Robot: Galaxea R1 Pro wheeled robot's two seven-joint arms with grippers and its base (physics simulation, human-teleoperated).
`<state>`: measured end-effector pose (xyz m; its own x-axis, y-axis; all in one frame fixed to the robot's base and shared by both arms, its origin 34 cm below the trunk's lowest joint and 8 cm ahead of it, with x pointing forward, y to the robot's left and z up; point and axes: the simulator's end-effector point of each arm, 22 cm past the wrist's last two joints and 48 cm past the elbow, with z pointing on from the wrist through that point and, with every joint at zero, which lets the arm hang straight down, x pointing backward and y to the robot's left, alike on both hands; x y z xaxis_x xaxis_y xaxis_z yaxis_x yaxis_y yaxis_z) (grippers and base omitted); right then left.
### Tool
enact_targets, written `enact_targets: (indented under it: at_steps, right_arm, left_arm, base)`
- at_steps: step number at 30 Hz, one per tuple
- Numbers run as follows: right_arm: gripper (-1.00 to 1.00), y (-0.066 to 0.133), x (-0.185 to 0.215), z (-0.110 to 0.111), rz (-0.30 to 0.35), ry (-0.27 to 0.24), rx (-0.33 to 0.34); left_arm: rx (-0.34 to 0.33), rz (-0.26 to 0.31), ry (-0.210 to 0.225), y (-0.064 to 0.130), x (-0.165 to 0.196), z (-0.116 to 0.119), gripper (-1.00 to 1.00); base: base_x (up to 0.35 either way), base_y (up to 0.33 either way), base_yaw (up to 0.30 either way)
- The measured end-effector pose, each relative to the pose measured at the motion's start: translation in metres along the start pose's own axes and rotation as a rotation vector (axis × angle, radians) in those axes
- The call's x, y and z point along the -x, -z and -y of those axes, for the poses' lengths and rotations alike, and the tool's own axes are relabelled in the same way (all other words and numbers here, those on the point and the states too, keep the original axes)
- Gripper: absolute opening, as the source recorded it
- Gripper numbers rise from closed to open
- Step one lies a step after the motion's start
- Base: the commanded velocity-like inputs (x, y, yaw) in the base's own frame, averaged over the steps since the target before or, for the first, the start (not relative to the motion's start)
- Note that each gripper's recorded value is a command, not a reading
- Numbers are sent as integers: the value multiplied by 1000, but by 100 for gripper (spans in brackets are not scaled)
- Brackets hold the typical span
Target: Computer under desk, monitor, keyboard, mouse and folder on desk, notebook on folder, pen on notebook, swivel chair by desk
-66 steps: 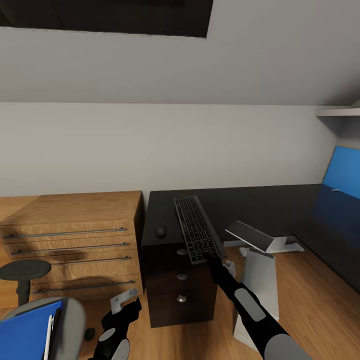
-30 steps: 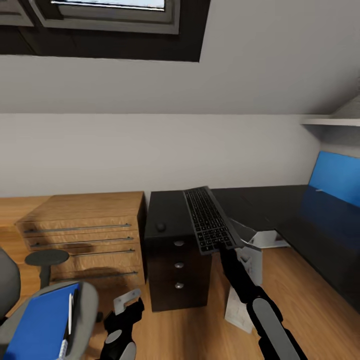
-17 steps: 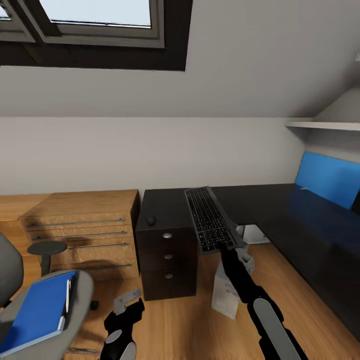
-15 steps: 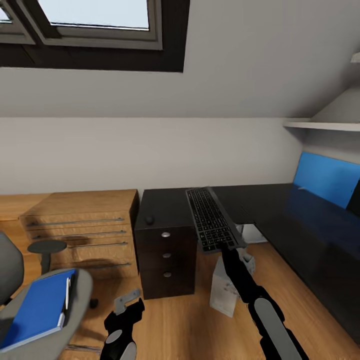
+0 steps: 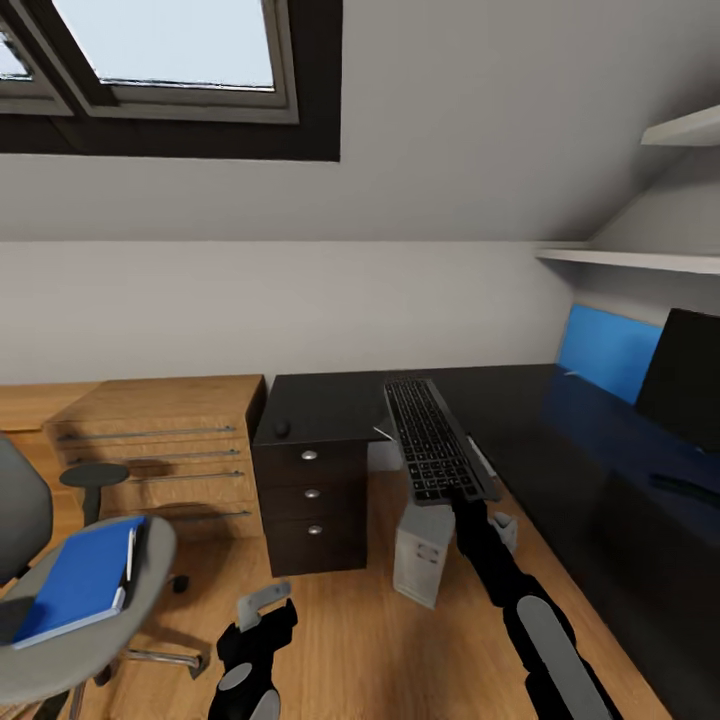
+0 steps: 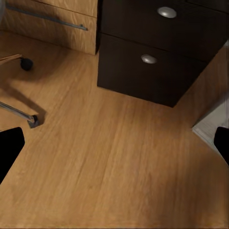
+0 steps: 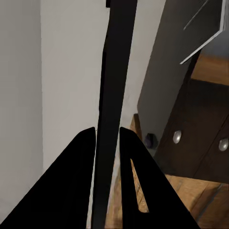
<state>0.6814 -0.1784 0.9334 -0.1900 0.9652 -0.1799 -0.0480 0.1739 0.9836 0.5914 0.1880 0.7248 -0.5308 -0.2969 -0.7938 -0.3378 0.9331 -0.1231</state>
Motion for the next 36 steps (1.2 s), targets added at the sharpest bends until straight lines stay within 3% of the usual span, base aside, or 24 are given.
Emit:
enact_targets:
  at_steps: [2,12,18,24,28,32,36]
  right_arm:
    - [-100,0,2,-4,4,-27,2]
    - [-100,0,13,-9,17,-35,-19]
    - [-100,3,28,7,36,-61,-72]
    - [-100,4,36,0,30,-73,-70]
    - [-100,7,57,0,61,-74,-82]
    - [-100,10,61,-4,24,-86,-83]
    - [-100,18,80,37,22,-106,-182]
  left_arm:
    - [-1,0,-1,2,3,1,100]
    - [-2,-1,-4,12,15,3,100]
    - [-1,-1,-5,17,23,4,100]
    - [-2,-1,-5,23,30,6,100]
    - [-3,-1,-5,27,35,7,100]
    - [-3,0,-6,31,40,7,100]
    - [-2,0,-6,34,44,8,100]
  base:
    - [-266,-255,0]
    - [-260,-261,0]
    - [-258,-262,0]
    - [-259,-262,0]
    - [-259,-262,0]
    - [-259,-262,0]
    - [-258,-262,0]
